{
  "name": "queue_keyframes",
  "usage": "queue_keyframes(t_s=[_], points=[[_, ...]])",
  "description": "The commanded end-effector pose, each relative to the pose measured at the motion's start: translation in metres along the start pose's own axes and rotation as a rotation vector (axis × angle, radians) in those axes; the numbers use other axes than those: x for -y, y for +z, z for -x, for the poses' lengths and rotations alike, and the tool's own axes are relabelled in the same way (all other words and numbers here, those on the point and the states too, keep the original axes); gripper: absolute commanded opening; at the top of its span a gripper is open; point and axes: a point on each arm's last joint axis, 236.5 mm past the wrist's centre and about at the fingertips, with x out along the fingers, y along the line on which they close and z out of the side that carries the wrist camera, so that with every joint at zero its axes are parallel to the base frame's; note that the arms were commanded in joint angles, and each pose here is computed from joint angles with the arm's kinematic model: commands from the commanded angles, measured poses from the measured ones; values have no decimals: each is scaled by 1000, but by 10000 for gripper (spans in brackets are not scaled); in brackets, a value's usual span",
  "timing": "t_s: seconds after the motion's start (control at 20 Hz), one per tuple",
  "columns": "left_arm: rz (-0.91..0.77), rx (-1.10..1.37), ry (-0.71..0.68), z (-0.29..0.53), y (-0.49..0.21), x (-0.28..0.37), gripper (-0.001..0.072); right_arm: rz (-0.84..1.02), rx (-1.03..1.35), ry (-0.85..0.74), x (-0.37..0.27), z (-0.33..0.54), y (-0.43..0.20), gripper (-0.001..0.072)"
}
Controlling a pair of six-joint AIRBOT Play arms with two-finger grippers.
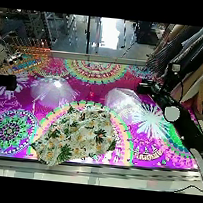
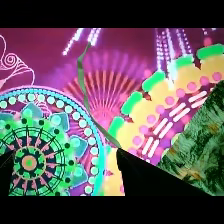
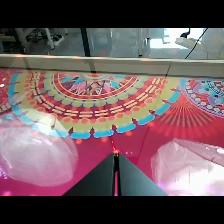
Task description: Fold the clothes and pants, and hang the long-sleeved shirts on hangers.
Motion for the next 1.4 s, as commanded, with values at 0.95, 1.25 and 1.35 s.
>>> queue_keyframes(t_s=[0.95, 1.25, 1.35], points=[[69, -438, -239, -113, -121, 58, 692, -72, -267, 170, -44, 38, -45, 15], [115, -685, -358, -96, -224, 81, 699, -219, -985, 249, -31, 141, -191, 421], [172, -759, -458, -96, -251, 107, 700, -387, -1056, 392, -54, 163, -221, 438]])
